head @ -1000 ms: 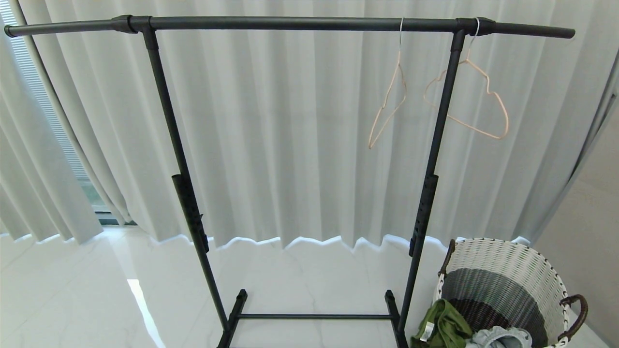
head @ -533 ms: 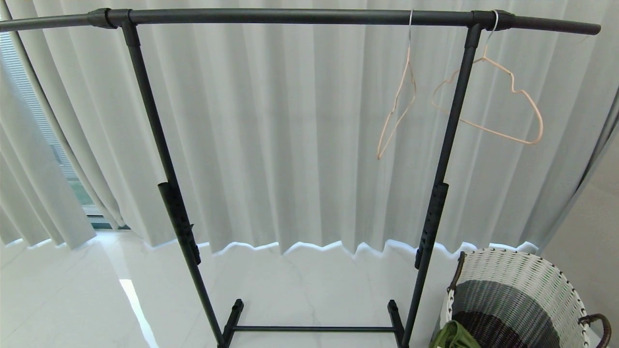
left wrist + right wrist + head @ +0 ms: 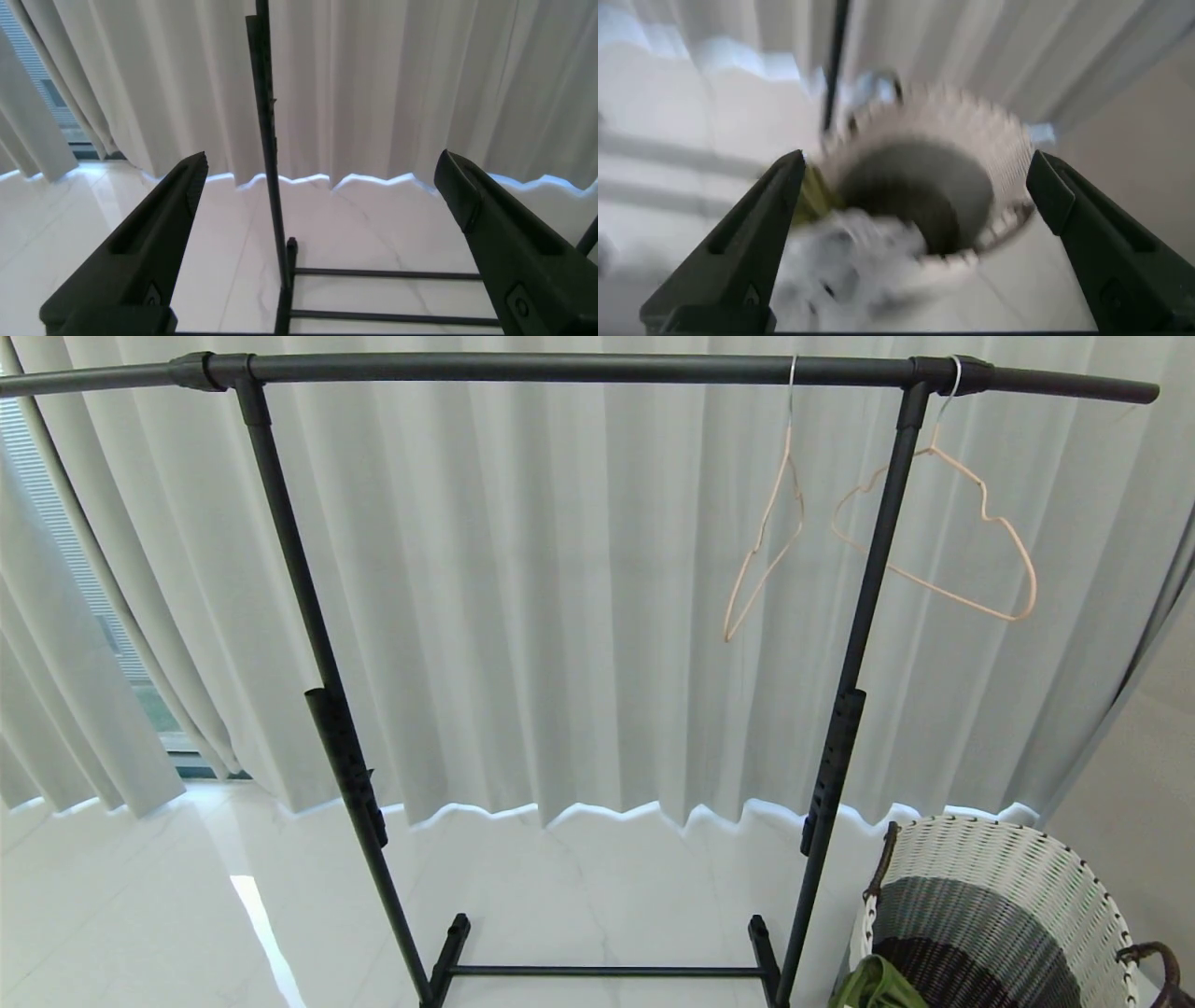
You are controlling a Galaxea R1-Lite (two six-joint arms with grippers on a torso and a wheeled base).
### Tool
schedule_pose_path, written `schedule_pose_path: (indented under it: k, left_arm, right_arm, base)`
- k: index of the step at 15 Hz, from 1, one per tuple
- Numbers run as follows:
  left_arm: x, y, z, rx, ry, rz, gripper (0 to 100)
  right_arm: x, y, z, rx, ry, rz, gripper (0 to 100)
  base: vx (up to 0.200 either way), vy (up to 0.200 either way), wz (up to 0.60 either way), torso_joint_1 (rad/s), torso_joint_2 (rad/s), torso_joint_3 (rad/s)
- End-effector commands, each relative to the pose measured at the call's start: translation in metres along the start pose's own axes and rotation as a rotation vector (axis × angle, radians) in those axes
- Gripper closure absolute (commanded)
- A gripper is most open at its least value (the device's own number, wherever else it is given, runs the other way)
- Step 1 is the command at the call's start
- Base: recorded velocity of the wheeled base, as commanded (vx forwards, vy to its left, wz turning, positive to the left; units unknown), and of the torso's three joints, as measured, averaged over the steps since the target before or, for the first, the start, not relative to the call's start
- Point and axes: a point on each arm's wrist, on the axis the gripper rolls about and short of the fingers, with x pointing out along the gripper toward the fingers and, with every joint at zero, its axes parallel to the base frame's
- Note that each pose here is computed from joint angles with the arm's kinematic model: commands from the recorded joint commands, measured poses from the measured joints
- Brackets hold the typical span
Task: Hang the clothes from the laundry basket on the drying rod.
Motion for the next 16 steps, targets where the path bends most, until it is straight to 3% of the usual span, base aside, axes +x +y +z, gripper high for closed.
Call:
schedule_pose_path:
  k: [1, 3, 5, 12, 16]
  left_arm:
    - [0.0, 0.0, 0.0, 0.0, 0.001, 0.001, 0]
    - [0.0, 0.0, 0.0, 0.0, 0.001, 0.001, 0]
    - [0.0, 0.0, 0.0, 0.0, 0.001, 0.001, 0]
    - [0.0, 0.0, 0.0, 0.0, 0.001, 0.001, 0]
    - [0.0, 0.0, 0.0, 0.0, 0.001, 0.001, 0]
  right_arm:
    - [0.079, -0.016, 0.001, -0.167, 0.505, 0.024, 0]
    - [0.104, -0.017, -0.02, -0.268, 0.698, 0.131, 0]
    - [0.117, -0.016, -0.032, -0.297, 0.786, 0.194, 0]
    - [0.152, -0.009, -0.064, -0.285, 0.833, 0.331, 0]
    - [0.17, -0.01, -0.076, -0.279, 0.853, 0.328, 0]
  base:
    - [0.0, 0.0, 0.0, 0.0, 0.0, 0.0]
    - [0.0, 0.0, 0.0, 0.0, 0.0, 0.0]
    - [0.0, 0.0, 0.0, 0.0, 0.0, 0.0]
    - [0.0, 0.0, 0.0, 0.0, 0.0, 0.0]
    - [0.0, 0.0, 0.0, 0.0, 0.0, 0.0]
